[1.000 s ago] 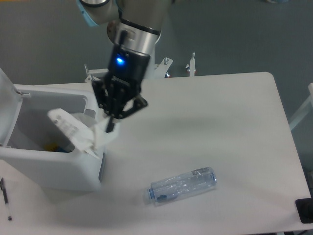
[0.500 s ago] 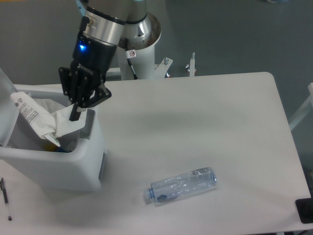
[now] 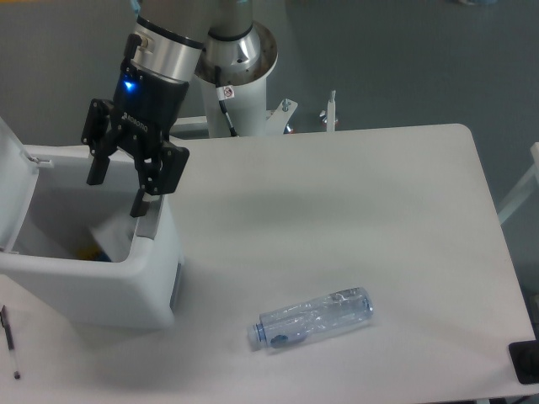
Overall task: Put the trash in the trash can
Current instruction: 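Move the open gripper over the clear plastic bottle and lower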
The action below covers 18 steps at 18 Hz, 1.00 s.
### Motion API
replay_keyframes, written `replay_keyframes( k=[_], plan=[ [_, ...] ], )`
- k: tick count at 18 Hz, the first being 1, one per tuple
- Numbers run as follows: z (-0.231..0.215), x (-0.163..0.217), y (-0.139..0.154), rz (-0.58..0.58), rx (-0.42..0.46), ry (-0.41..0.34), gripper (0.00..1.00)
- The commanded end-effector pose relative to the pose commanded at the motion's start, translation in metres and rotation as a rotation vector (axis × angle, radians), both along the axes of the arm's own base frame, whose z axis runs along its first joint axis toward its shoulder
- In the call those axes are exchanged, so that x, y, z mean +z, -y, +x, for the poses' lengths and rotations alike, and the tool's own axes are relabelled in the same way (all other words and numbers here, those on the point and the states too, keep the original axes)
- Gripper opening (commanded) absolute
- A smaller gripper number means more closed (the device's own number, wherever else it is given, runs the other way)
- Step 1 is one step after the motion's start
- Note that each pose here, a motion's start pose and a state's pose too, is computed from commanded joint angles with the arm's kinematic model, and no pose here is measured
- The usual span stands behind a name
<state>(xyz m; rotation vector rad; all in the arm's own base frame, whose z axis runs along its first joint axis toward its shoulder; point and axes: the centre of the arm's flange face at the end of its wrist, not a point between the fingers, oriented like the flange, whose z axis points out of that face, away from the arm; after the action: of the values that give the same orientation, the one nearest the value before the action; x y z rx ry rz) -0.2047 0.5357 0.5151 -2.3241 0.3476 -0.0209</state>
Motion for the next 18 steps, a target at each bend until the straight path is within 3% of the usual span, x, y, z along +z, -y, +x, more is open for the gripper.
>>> replay_keyframes(
  k=[5, 10, 12, 18],
  plan=[
    [-0.105, -0.004, -0.002, -0.006, 0.183, 0.047, 0.91],
    [-0.176, -0.043, -0.010, -0.058, 0.250, 0.058, 0.92],
    [-0.194, -0.064, -0.015, -0.126, 0.289, 0.025, 0.99],
    [-0.219, -0.123, -0.023, -0.262, 0.193, -0.070, 1.00]
  ],
)
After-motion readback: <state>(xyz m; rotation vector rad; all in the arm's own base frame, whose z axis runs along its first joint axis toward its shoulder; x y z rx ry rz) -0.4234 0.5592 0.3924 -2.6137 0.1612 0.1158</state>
